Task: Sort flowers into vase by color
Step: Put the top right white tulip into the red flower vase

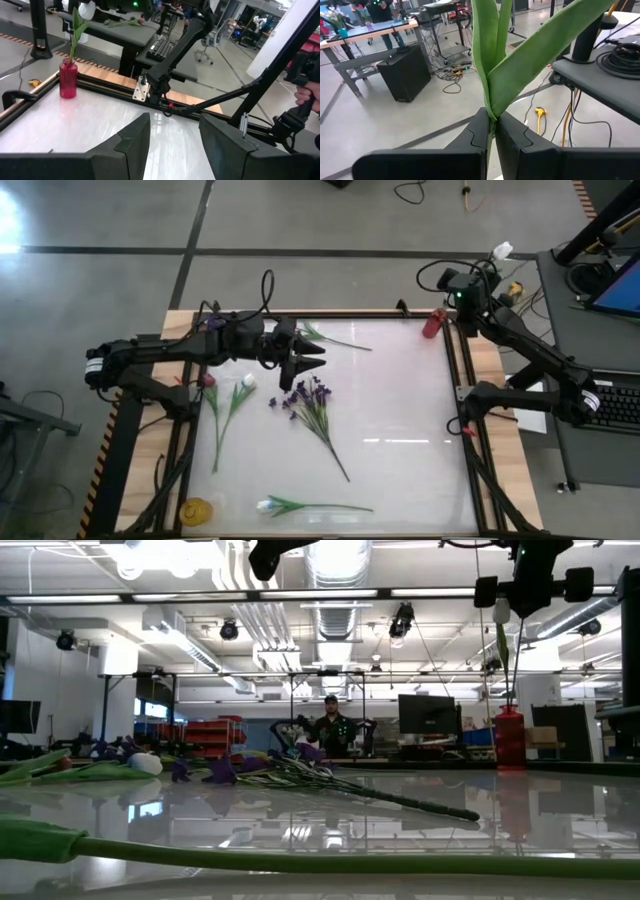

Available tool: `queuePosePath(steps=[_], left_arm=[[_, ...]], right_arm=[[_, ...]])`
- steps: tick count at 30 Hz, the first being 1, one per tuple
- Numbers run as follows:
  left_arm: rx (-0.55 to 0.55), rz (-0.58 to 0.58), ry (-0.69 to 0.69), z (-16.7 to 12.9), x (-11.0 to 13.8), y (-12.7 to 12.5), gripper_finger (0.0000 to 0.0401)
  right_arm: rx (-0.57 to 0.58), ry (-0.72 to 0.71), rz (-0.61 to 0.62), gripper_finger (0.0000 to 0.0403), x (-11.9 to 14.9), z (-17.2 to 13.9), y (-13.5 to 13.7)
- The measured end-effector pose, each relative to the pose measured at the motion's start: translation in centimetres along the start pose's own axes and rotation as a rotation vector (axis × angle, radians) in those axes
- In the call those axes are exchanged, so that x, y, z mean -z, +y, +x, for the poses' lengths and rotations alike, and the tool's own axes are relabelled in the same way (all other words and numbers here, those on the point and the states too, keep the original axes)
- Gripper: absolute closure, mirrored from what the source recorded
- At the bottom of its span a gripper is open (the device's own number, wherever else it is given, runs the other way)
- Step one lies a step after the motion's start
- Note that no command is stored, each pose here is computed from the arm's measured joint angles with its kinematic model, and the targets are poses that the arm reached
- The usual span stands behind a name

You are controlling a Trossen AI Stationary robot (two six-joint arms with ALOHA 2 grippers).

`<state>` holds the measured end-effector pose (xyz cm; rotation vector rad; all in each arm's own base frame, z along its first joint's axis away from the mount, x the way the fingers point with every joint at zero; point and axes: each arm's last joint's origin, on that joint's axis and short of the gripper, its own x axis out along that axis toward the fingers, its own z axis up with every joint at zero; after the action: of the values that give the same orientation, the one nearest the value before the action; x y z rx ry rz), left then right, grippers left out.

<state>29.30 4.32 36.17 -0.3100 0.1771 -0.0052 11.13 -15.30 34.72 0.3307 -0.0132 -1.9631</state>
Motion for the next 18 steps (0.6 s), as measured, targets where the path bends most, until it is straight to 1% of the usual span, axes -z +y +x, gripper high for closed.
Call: queuePosePath(steps=[13,15,18], left_arm=[[0.000,0.003,0.000,0.00,0.01,0.01,0.0241],[-0.001,0.003,0.000,0.00,0.01,0.01,0.0241],[-0.001,0.004,0.000,0.00,0.01,0.01,0.0241]], right_arm=[[0.001,0.016,-0.022,0.0389,0.97,0.23,-0.10],[0.000,0.017,-0.021,0.0381,0.96,0.23,-0.10],[-0.010,0.020,-0.015,0.0355,0.77,0.18,-0.06]])
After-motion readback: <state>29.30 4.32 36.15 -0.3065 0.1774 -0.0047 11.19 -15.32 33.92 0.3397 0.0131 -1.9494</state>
